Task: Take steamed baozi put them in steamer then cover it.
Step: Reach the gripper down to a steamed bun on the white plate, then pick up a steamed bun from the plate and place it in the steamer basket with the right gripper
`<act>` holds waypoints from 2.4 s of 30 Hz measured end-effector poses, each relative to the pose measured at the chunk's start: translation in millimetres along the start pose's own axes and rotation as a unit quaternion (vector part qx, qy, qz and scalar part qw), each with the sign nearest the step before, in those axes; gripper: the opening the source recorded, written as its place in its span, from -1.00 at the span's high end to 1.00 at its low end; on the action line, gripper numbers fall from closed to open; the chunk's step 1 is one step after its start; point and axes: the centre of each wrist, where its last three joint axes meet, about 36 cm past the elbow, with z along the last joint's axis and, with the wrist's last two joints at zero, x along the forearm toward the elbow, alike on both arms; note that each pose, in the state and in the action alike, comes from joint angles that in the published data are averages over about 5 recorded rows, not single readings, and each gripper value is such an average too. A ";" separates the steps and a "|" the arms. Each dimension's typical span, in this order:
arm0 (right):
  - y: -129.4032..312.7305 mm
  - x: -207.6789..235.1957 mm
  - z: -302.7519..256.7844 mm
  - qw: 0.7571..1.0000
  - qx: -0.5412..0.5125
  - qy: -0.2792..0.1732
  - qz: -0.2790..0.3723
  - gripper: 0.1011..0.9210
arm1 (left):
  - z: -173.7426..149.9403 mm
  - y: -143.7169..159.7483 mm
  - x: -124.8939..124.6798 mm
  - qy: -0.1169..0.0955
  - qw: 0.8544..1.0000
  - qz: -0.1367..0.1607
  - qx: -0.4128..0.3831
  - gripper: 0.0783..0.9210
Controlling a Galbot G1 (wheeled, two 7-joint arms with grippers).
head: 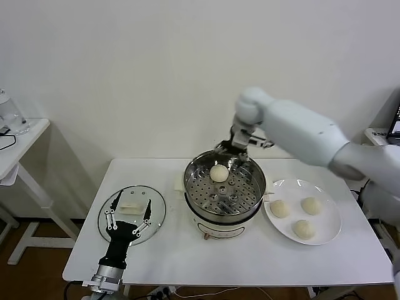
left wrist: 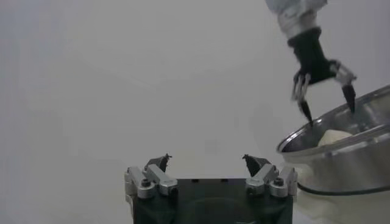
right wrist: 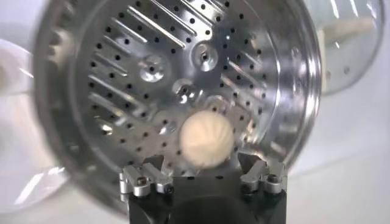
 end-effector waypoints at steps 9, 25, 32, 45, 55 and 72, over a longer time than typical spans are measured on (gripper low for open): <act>108.2 -21.1 48.0 0.975 -0.218 -0.035 -0.005 -0.76 | 3.6 -2.4 -2.8 0.000 1.000 0.001 0.000 -0.77; 173.3 -101.3 60.5 0.932 -0.356 -0.051 -0.032 -0.76 | 7.8 -1.0 0.4 0.005 1.000 -0.001 -0.003 -0.77; 173.2 -131.0 59.7 0.927 -0.368 -0.052 -0.043 -0.76 | 10.5 0.0 3.7 0.006 1.000 0.000 -0.006 -0.77; 170.2 -170.5 57.4 0.923 -0.377 -0.050 -0.061 -0.76 | 14.6 1.2 5.1 0.005 1.000 0.002 -0.011 -0.77; 166.1 -179.0 56.0 0.925 -0.372 -0.043 -0.070 -0.59 | 15.2 1.1 5.3 0.004 1.000 0.004 -0.011 -0.77; 126.9 -111.5 63.8 0.940 -0.332 -0.036 -0.066 -0.47 | 11.7 2.7 -1.3 -0.005 1.000 0.015 -0.010 -0.77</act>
